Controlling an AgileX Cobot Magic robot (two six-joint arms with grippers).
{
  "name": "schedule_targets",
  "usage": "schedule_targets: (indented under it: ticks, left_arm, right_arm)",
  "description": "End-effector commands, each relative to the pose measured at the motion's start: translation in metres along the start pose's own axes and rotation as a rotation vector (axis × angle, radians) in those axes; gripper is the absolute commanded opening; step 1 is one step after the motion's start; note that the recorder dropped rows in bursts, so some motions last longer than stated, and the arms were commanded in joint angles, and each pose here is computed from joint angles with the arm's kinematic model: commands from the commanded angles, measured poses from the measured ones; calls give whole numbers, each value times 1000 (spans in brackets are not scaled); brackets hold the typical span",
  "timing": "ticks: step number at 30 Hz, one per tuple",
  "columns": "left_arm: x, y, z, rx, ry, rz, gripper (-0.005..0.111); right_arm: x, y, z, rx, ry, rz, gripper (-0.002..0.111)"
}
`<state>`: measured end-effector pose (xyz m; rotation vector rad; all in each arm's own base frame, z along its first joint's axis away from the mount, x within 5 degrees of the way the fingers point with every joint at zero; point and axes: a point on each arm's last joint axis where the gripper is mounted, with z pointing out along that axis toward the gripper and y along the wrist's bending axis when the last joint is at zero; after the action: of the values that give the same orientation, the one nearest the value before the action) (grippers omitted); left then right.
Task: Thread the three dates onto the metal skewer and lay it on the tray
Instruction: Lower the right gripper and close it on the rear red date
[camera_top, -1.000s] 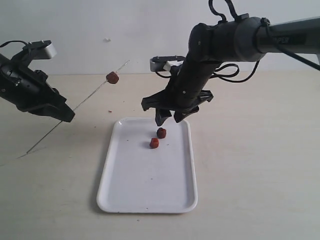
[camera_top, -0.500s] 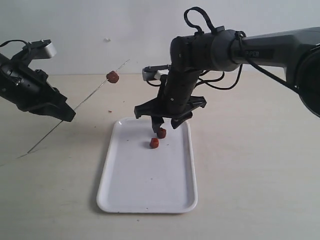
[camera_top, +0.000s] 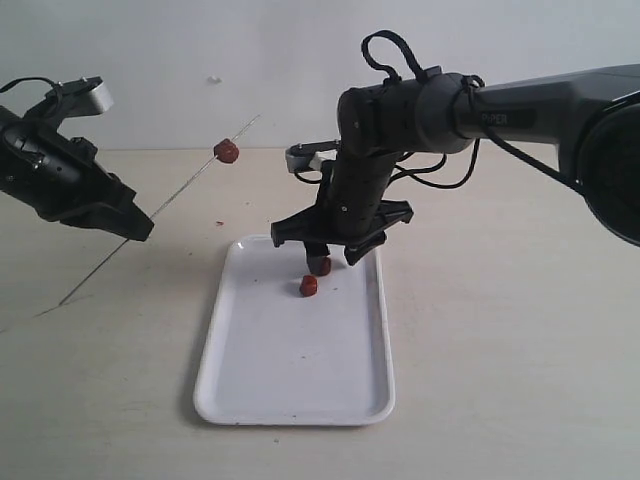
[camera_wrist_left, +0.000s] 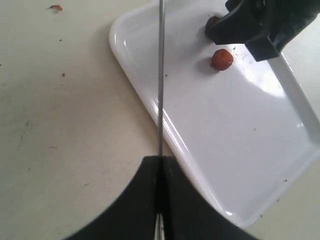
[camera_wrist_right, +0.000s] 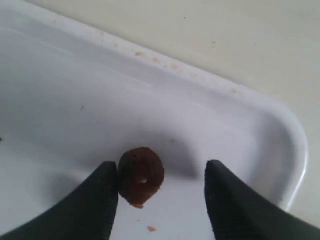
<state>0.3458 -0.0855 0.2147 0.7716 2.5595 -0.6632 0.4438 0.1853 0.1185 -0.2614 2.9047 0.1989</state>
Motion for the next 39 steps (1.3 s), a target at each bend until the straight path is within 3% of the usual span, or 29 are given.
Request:
schedule_targets:
  ticks: [1,31,39]
  left_arm:
    - [-3,-2,-4,2,-23,-11,0]
    - [-3,-2,-4,4,-24,-12,0]
    - [-3,-2,-4,4,-24,-12,0]
  right_arm:
    - [-3,10,-2,-6,-36,-48,51]
    - [-4,12,-2,-7,-54,-104,46]
    - [-4,12,-2,-10,-50,-101,34]
